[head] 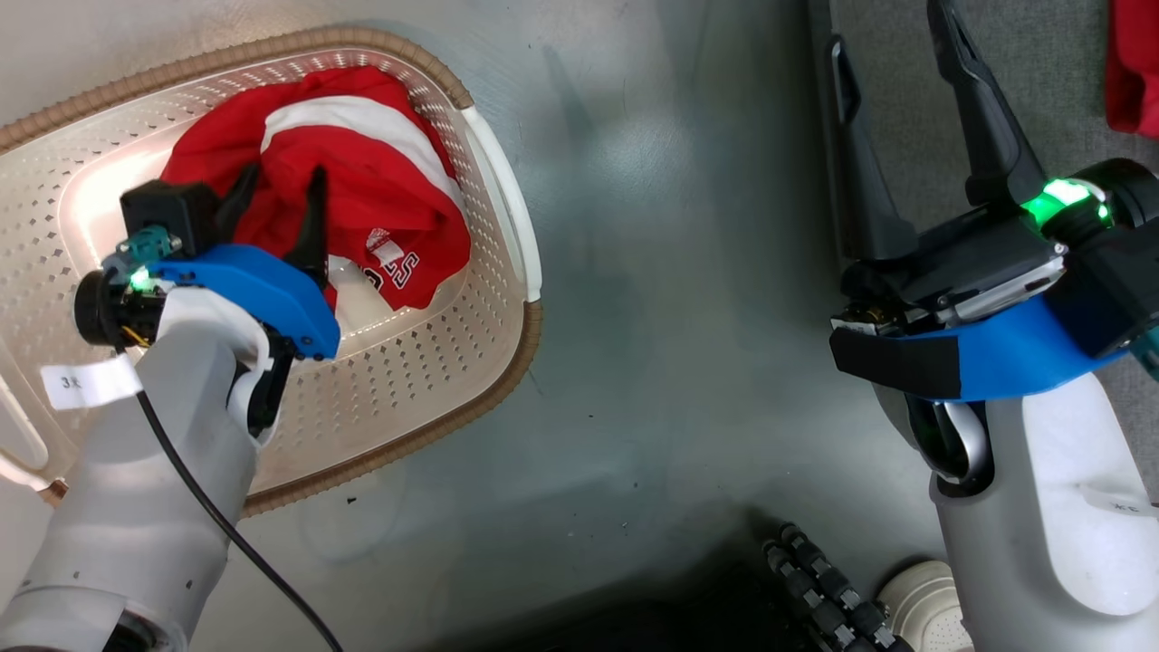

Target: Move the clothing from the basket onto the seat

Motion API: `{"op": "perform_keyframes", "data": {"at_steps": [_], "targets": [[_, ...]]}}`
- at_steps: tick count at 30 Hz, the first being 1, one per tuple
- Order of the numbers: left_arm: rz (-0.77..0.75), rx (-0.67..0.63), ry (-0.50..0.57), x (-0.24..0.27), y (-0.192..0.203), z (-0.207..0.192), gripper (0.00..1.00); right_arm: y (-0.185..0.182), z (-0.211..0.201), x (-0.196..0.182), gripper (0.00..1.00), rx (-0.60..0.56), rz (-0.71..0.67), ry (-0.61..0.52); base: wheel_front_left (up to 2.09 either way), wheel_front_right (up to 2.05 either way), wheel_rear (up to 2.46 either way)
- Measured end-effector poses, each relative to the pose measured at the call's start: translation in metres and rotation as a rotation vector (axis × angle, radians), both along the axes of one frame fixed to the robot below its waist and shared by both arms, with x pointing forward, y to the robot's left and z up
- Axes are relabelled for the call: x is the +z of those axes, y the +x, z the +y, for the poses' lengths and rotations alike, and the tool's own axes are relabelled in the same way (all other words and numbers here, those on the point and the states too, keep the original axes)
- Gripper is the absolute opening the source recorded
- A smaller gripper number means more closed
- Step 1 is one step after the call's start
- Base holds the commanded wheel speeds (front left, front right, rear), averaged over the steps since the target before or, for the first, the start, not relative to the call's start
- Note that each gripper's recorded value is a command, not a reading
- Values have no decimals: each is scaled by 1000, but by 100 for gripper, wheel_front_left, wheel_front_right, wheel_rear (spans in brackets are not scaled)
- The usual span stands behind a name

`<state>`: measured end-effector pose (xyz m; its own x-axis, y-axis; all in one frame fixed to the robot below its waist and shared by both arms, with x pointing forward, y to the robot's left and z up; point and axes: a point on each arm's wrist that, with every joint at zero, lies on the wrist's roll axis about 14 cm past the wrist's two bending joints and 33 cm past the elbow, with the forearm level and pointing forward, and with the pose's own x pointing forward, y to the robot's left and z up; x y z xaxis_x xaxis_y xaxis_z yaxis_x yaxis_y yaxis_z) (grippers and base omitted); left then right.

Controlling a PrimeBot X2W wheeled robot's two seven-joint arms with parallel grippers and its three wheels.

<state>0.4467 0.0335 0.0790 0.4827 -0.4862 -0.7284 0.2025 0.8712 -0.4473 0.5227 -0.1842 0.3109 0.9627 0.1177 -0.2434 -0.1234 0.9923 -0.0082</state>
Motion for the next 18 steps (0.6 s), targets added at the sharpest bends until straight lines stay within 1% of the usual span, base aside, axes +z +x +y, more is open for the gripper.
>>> {"op": "perform_keyframes", "data": {"at_steps": [4,8,9,10,18], "targets": [[30,14,-4,-3,2,-3,100,-2,0,-2,100,0,5,2,0,0,0],[106,3,6,-9,-10,-7,100,-5,-3,0,100,-9,5,3,0,0,0],[118,0,0,-9,-11,-11,52,-7,-4,0,100,-13,9,1,0,0,0],[125,-2,-5,-9,-11,-13,0,-8,-4,-1,100,-14,13,1,0,0,0],[142,-42,-7,-8,-14,-20,0,-8,-5,1,100,-16,9,2,0,0,0]]}}
